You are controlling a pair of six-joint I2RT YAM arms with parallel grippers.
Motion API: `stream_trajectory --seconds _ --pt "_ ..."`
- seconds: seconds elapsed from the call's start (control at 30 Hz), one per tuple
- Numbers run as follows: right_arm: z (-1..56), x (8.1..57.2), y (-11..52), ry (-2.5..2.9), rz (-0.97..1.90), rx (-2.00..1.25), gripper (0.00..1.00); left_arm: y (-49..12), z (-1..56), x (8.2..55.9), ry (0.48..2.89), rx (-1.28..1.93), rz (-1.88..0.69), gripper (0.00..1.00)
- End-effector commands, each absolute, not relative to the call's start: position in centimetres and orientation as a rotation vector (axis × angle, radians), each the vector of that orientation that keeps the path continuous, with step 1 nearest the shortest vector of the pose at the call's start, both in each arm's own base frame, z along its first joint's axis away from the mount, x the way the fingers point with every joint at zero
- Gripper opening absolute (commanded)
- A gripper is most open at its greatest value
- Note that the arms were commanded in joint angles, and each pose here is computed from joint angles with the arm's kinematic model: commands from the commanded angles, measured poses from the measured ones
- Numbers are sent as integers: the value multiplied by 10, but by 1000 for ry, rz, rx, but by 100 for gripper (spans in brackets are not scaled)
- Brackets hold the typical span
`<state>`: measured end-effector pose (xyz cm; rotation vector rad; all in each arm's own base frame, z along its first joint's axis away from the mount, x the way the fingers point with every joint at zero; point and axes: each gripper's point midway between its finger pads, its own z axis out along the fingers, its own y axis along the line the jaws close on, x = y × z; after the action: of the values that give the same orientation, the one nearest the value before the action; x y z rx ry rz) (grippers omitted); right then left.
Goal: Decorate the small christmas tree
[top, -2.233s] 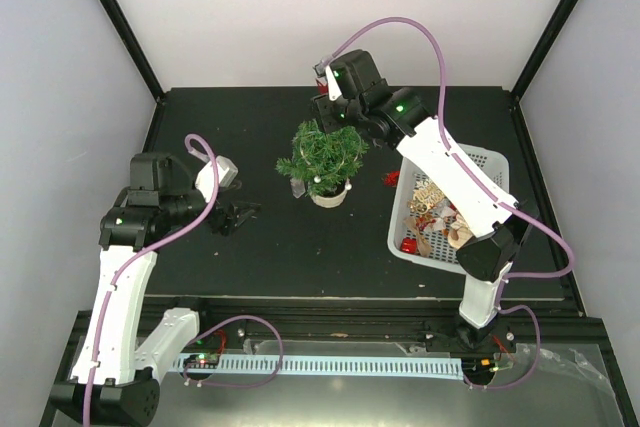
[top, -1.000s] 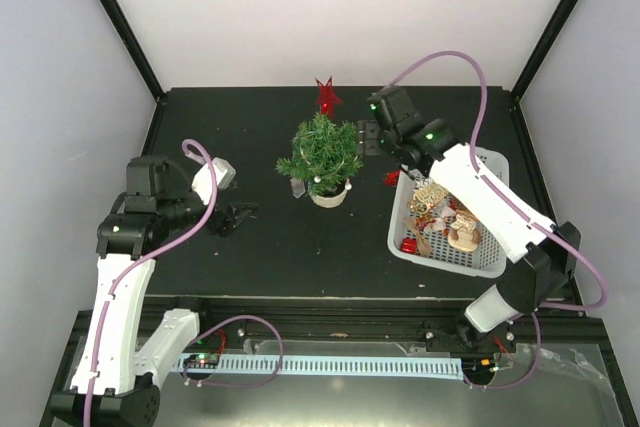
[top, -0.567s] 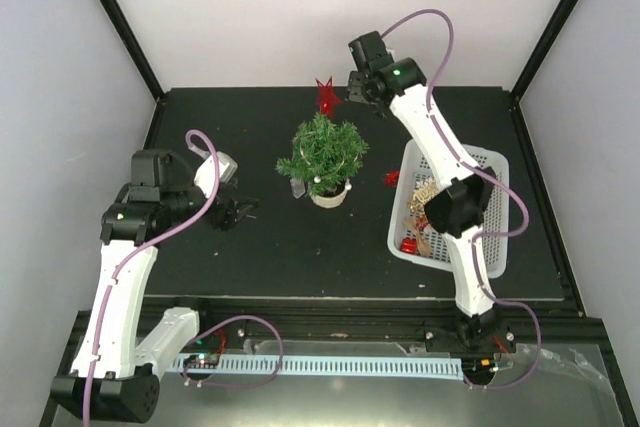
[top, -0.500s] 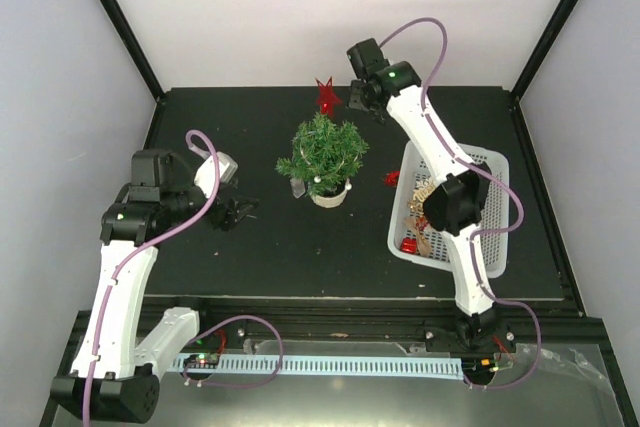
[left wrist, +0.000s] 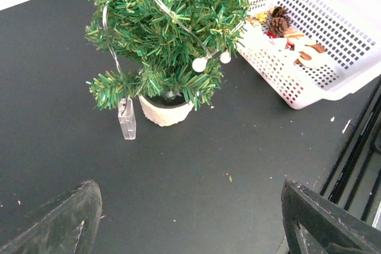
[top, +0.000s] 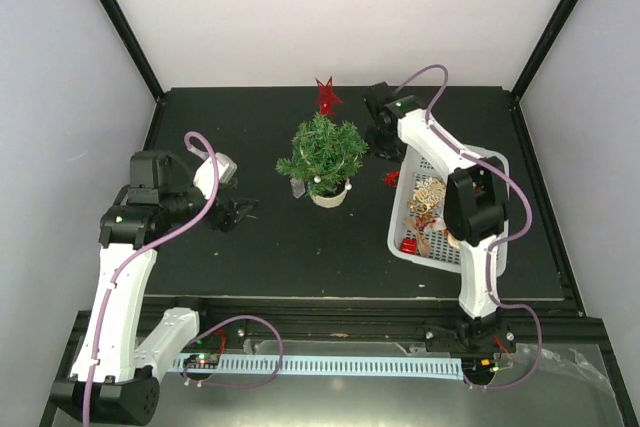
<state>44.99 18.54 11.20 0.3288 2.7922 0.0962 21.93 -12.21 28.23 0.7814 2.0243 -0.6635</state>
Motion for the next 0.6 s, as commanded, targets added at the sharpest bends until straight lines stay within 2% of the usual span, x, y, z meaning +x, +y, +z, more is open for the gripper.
stream_trajectory --seconds 0.0,0.17,0.57 --pt "108 431 189 2779 157 312 60 -125 296 217 1976 785 -666 83" --pt "87 416 171 2802 50 337 62 -125 296 214 1972 787 -670 83" --pt "80 420 123 2814 -322 437 82 -125 293 213 1972 788 -665 83"
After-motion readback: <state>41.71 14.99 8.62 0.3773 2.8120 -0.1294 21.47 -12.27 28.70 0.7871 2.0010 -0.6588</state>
